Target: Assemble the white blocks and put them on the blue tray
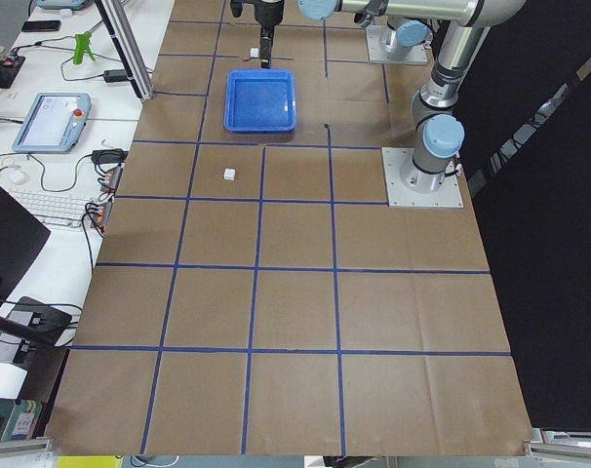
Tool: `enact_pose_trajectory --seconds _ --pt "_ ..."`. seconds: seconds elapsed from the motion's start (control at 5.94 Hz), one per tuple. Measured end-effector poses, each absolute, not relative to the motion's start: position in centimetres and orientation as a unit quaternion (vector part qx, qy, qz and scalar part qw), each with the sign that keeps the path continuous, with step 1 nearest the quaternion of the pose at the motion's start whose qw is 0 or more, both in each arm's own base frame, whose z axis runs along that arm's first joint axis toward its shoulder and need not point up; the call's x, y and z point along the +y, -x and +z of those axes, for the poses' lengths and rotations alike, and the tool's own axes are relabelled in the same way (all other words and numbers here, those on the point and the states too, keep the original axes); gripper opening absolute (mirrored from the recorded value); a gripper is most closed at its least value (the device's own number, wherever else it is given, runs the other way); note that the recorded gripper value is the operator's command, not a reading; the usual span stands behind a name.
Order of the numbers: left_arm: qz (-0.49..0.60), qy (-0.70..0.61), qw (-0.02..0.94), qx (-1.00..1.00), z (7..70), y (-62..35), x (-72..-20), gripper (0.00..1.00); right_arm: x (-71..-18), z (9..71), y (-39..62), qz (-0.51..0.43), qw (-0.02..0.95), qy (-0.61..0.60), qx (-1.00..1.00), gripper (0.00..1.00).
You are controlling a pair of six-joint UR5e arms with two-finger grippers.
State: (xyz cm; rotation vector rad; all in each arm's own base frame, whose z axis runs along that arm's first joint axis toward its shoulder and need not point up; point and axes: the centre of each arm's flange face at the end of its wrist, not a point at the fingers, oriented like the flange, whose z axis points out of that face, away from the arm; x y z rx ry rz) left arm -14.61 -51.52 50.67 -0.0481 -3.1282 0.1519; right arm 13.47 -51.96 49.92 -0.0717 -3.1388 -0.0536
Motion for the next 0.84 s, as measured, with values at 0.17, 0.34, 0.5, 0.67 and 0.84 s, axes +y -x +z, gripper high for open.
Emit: enact_pose_trajectory --seconds 0.17,0.34,0.5,0.67,0.84 --pt "0.048 0.012 0.005 -0.999 50.6 14.1 -51.6 0.99 -52.0 49.8 -13.4 -0.019 -0.001 -0.002 -1.0 1.0" --pt "0.049 0.009 0.006 -0.999 50.5 13.6 -51.8 0.99 -52.1 49.7 -13.3 -0.019 -0.003 -0.05 -0.999 1.0" --pt "0.049 0.005 0.007 -0.999 50.4 13.0 -52.0 0.99 -52.3 49.6 -13.2 -0.017 -0.004 -0.116 -0.993 1.0" --pt "0.037 -0.006 0.009 -0.999 49.0 11.5 -52.5 0.99 -52.8 49.7 -13.2 -0.004 -0.001 -0.197 -0.98 1.0" --pt "0.02 -0.019 0.01 -1.0 46.1 9.3 -53.6 0.99 -53.5 49.6 -13.0 0.01 0.006 -0.275 -0.961 1.0"
